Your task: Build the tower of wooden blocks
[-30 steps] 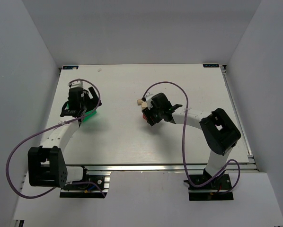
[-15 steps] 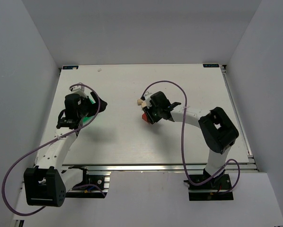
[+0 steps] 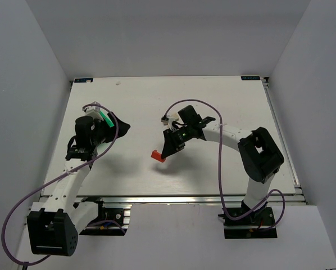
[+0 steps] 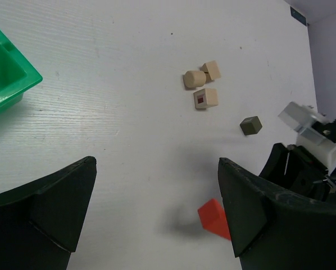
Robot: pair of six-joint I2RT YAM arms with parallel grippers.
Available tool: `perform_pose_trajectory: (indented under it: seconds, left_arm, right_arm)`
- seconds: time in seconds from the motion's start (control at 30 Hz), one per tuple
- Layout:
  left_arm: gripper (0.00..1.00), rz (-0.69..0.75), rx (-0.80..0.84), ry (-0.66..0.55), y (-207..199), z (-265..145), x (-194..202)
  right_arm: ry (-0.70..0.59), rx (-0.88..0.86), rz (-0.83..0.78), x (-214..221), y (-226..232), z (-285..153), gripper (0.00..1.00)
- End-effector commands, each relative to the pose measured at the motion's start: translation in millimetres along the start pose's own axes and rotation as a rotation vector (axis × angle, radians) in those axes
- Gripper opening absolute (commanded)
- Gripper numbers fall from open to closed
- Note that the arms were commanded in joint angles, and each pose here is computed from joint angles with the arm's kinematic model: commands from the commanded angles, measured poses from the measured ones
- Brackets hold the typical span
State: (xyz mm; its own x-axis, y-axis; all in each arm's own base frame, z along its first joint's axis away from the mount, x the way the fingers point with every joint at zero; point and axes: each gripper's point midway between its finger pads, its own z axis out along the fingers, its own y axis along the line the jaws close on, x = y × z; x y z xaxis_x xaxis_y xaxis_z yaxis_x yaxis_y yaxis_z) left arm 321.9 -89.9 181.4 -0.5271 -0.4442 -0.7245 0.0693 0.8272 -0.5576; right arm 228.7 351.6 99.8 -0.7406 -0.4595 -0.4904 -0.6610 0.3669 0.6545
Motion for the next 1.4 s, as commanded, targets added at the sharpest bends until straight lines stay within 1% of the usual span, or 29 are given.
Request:
perform_pose_trajectory:
  seconds: [0.0,0.1,0.23,0.3,0.4,0.5,0.63,0.9,1.0,1.07,1.2,1.23,1.3,1.37]
  left_arm:
    - [0.98,-0.014,0.038,-0.018,-10,-8,-2]
    - [0.98,-0.017,0.053,-0.022,-14,-10,-3]
    - [0.98,-0.025,0.043,-0.023,-13,-12,-3]
    - [0.98,-0.025,0.046,-0.026,-14,-12,-3]
    - [0.98,-0.024,0.049,-0.028,-15,-12,-4]
    - [0.98,-0.020,0.058,-0.024,-15,-12,-2]
    - [0.98,-0.025,0.062,-0.016,-15,-10,-1]
    - [0.98,-0.025,0.075,-0.007,-16,-8,1]
    - [0.98,-0.025,0.073,-0.008,-16,-8,2]
    - [0.98,-0.023,0.074,-0.009,-16,-8,0]
    - [0.98,-0.020,0.072,-0.009,-16,-8,0]
    - [0.98,-0.020,0.074,-0.006,-16,-8,1]
    - [0.98,-0.020,0.076,-0.007,-17,-9,0]
    - [0.98,-0.020,0.074,-0.009,-17,-9,0]
  right_arm:
    - [0.065,-0.275,0.145,4,44,-3,0.15]
    - [0.128,-0.383,0.235,9,50,1,0.13]
    - [0.148,-0.274,0.302,15,26,14,0.15]
    - [0.157,-0.284,0.321,16,26,14,0.15]
    - [0.181,-0.238,0.362,24,12,24,0.17]
    - [0.192,-0.209,0.391,30,-2,32,0.16]
    - [0.174,-0.153,0.408,27,-20,36,0.18]
    - [0.174,-0.118,0.447,31,-39,38,0.19]
    - [0.168,-0.104,0.455,31,-45,37,0.26]
    - [0.164,-0.088,0.455,31,-48,37,0.34]
    - [0.158,-0.072,0.461,31,-53,34,0.43]
    - [0.155,-0.067,0.463,31,-55,34,0.48]
    - [0.152,-0.063,0.460,31,-57,33,0.52]
    - [0.150,-0.055,0.464,31,-59,32,0.53]
